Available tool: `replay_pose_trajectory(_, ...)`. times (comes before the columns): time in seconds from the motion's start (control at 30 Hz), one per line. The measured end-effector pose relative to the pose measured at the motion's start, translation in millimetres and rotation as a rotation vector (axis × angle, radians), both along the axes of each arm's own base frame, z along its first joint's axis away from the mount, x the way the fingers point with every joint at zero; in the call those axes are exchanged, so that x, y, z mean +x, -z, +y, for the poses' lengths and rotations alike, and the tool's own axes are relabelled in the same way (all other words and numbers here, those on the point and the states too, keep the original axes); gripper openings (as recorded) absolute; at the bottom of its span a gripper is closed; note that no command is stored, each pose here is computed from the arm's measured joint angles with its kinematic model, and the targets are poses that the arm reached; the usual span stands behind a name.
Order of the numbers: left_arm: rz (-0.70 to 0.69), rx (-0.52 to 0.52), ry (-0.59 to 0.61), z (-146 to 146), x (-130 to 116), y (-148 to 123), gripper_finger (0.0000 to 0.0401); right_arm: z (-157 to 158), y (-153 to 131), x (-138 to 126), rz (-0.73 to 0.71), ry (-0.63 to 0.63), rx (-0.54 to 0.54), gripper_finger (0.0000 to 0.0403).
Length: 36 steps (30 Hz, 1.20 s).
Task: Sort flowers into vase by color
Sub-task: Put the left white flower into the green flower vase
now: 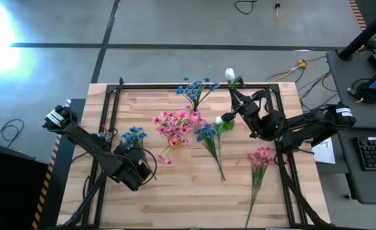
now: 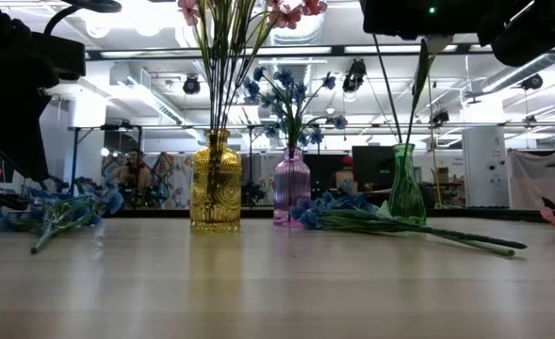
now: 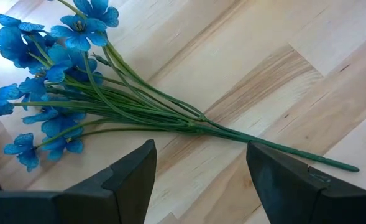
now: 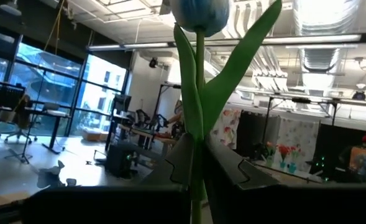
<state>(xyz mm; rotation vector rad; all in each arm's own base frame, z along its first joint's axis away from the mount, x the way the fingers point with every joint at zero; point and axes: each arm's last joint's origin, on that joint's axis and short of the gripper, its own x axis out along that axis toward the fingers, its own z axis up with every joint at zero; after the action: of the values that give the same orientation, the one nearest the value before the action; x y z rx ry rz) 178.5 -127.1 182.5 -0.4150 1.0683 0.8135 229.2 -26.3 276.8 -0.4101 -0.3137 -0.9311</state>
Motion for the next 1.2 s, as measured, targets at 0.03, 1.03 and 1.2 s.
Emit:
replay_pose_trajectory(0.03, 0.0, 0.0, 0.0, 0, 0, 0, 0.0235, 0, 1, 0, -0.002, -0.001, 0.005, 0.0018)
replay_pose_trajectory(1.03, 0.0, -0.001, 0.0, 0, 0, 0, 0.0235, -2, 12, 3, 0.065, 0.06, 0.079, 0.0018)
replay_pose_trajectory(1.2, 0.001, -0.001, 0.0, 0, 0, 0, 0.0235, -3, 15, 4, 0.1, 0.08, 0.093, 0.0034)
